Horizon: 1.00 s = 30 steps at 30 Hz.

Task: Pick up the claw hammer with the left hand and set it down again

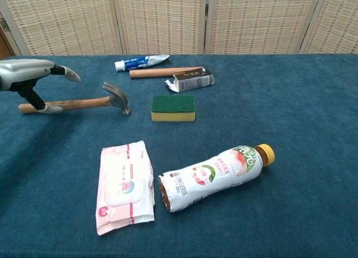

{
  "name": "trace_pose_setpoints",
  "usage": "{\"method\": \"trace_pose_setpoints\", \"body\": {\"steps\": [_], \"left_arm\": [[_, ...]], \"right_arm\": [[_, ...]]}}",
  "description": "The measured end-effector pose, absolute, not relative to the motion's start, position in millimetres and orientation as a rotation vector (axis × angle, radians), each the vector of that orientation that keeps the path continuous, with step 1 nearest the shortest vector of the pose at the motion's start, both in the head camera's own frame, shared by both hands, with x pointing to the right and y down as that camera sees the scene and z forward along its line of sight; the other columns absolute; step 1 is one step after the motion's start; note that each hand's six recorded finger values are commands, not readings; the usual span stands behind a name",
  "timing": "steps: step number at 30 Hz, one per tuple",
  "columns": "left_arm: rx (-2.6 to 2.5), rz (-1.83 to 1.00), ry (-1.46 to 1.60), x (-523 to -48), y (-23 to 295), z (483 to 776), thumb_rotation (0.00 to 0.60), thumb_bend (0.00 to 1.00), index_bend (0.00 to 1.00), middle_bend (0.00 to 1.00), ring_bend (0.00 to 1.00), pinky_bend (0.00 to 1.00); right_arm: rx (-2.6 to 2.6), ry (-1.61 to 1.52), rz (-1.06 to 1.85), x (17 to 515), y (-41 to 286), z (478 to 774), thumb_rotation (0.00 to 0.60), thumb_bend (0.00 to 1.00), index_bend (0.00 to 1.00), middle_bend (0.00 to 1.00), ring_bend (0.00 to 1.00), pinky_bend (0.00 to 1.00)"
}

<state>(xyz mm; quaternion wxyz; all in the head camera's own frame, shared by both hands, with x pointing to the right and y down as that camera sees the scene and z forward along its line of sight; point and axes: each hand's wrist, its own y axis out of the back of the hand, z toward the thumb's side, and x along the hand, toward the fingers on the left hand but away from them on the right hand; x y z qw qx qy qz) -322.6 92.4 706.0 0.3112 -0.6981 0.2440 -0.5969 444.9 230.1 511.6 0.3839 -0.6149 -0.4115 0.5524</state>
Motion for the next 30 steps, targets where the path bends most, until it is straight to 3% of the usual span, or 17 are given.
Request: {"method": "trace_pose_setpoints", "body": {"steps": [13, 30], "left_arm": [[-1.820, -1.685, 0.570, -296.1, 76.3, 737.3, 0.600, 0.38, 0.21, 0.23, 0.06, 0.00], [-1.791, -1.738, 0.501, -277.1, 71.6, 756.8, 0.600, 0.44, 0.29, 0.35, 0.14, 0.00]], "right_arm": [[-1.555, -1.060, 1.439, 454.5, 232.3, 513.0, 0.600, 0.25, 0.35, 0.38, 0.30, 0.25], [-1.548, -1.066, 1.467, 460.3, 234.5, 515.4, 0.600, 0.25, 0.35, 0.38, 0.30, 0.25]]}}
